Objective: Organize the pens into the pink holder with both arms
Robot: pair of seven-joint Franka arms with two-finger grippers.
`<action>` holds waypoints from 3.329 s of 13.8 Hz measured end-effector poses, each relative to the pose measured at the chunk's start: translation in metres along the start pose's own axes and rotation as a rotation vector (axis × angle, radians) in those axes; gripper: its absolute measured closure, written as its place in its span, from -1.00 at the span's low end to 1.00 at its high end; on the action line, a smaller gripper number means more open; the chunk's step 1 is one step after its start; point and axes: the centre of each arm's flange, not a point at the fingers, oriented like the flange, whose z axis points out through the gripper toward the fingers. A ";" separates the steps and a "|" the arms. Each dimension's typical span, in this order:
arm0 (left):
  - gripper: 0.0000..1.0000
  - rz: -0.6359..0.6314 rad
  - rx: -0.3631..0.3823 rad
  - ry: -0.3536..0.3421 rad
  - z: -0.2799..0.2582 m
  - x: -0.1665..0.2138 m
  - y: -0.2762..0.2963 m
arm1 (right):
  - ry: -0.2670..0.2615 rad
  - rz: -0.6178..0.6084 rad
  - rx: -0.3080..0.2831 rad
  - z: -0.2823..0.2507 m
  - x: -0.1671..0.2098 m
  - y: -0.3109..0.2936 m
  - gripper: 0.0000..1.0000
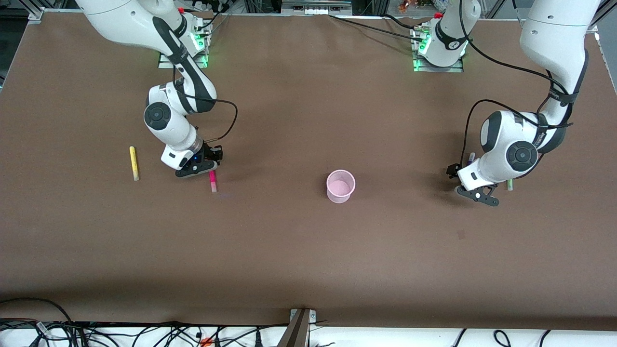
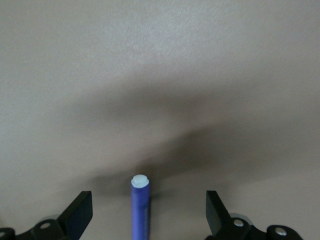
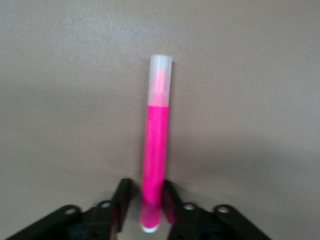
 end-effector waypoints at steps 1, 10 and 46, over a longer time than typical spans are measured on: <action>-0.95 0.003 -0.001 0.002 0.001 -0.001 -0.003 | 0.001 0.009 0.002 -0.003 0.001 -0.001 0.61; -0.02 0.010 -0.006 0.003 0.015 -0.001 -0.005 | -0.291 0.370 0.200 -0.116 0.073 -0.054 0.63; 0.64 0.306 -0.556 0.123 -0.150 0.046 -0.023 | -0.477 1.272 0.945 -0.077 0.204 -0.258 -0.86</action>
